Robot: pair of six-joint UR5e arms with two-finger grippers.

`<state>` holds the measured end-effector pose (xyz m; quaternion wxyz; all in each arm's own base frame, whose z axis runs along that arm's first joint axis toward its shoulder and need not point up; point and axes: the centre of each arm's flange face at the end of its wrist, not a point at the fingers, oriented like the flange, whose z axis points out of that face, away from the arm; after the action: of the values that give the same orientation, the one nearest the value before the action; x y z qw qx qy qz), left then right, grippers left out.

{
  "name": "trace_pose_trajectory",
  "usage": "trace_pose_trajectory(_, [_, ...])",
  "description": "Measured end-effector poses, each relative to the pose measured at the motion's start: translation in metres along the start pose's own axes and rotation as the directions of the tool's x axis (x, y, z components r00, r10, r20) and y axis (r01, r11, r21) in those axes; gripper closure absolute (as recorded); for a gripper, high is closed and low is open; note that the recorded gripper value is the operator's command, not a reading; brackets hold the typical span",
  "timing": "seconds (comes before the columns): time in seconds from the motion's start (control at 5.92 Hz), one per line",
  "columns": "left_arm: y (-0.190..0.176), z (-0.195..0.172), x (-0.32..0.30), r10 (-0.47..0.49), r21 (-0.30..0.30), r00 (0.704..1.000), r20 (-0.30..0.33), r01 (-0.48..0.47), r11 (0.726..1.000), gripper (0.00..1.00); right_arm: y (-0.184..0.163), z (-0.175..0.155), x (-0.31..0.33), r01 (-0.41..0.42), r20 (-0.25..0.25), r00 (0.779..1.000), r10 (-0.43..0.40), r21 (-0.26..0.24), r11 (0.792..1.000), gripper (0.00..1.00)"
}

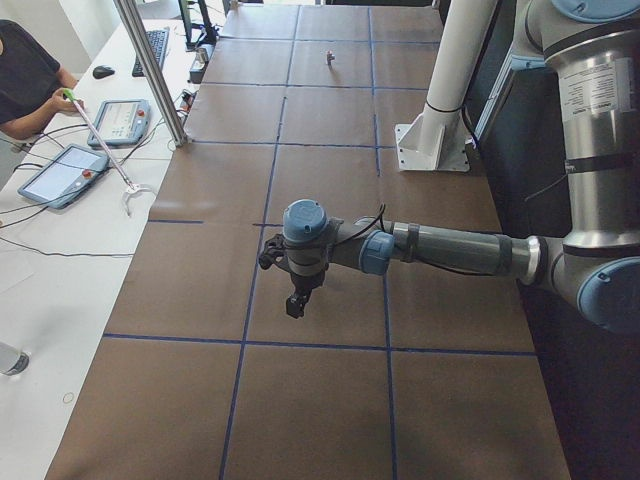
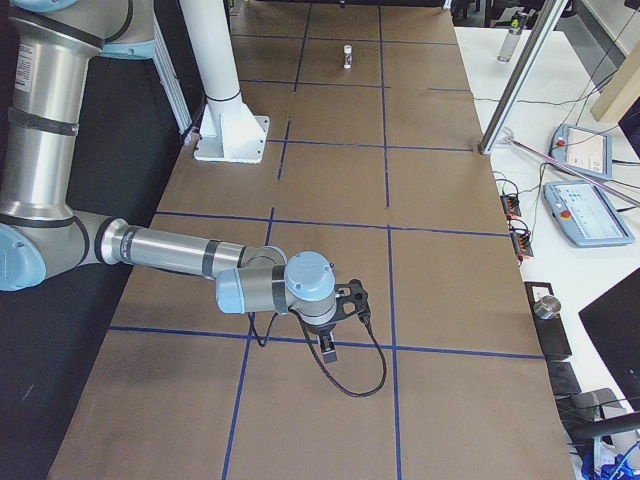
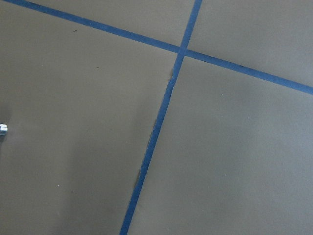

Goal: Assemble PPR valve and pipe with both arms

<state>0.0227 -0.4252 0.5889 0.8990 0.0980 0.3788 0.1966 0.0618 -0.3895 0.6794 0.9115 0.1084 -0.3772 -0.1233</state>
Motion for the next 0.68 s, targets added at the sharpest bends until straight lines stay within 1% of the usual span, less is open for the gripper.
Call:
trace_pose_trajectory(0.17, [-0.011, 0.008, 0.021, -0.068, 0.008, 0.997, -0.033, 0.069, 0.998, 0.0, -0.001, 0.002, -0.003, 0.013, 0.002, 1.0, -0.013, 0.001, 1.0, 0.0])
trace_pose_trajectory(0.51, [-0.041, 0.037, 0.085, -0.211, 0.012, 0.971, -0.111, 0.214, 0.977, 0.0, -0.01, 0.005, -0.014, 0.047, 0.006, 0.999, -0.047, -0.004, 0.999, 0.0])
trace_pose_trajectory(0.68, [-0.059, 0.048, 0.114, -0.248, 0.007, 0.96, -0.129, 0.251, 0.968, 0.0, -0.022, 0.01, -0.024, 0.075, 0.01, 0.997, -0.075, -0.017, 0.997, 0.0])
